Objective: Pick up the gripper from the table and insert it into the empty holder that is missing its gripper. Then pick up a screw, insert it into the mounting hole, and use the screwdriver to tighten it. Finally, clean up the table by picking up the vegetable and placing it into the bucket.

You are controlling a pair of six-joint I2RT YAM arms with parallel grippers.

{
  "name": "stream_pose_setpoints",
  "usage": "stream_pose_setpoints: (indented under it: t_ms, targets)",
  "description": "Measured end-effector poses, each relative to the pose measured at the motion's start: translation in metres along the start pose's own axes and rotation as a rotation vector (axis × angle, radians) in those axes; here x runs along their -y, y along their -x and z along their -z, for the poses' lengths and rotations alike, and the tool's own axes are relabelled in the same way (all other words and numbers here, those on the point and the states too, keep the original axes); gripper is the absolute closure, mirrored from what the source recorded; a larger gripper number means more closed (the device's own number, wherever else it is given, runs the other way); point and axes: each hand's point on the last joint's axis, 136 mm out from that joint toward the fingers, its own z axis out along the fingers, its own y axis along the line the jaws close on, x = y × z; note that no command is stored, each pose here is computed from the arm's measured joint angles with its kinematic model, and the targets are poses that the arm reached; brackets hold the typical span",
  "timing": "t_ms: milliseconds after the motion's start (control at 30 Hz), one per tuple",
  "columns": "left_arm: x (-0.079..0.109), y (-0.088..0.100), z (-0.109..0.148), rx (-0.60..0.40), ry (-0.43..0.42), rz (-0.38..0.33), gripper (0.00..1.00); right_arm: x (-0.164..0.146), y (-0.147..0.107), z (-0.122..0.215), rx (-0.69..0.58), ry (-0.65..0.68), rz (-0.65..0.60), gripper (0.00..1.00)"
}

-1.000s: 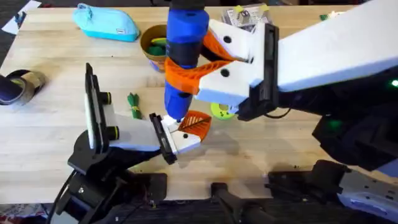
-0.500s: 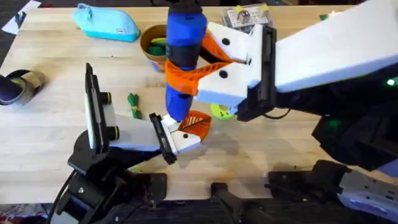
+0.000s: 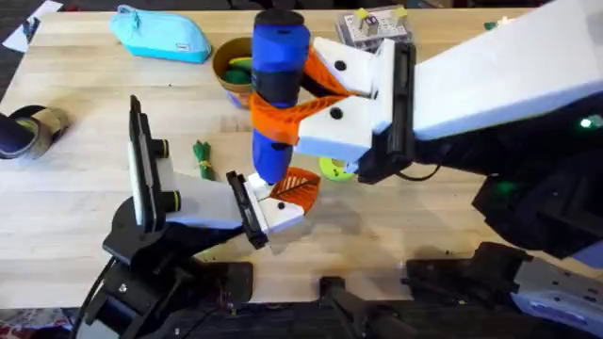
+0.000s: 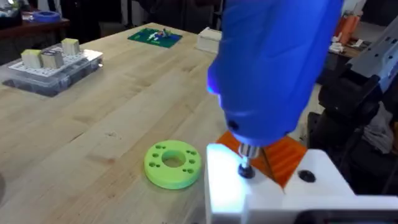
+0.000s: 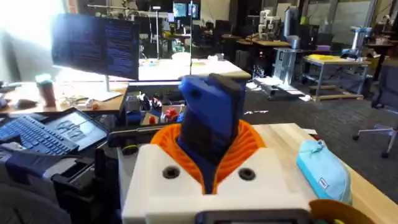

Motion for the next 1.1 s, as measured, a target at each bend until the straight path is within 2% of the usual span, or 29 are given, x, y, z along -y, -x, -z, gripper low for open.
stream_pose_setpoints:
  t_ms: [867,933,1100]
  targets:
    - [0.001,0.0,0.0,0.001,-0.003,-0.002,0.986,-0.001,0.001,0.0,0.004,0.004,0.007,0.953]
    - [0.001,0.0,0.0,0.0,-0.003,-0.001,0.986,-0.001,0.007,0.001,0.033,0.006,0.023,0.952]
    - [0.001,0.0,0.0,0.0,-0.003,0.0,0.986,-0.008,0.047,0.008,0.181,0.016,0.109,0.954]
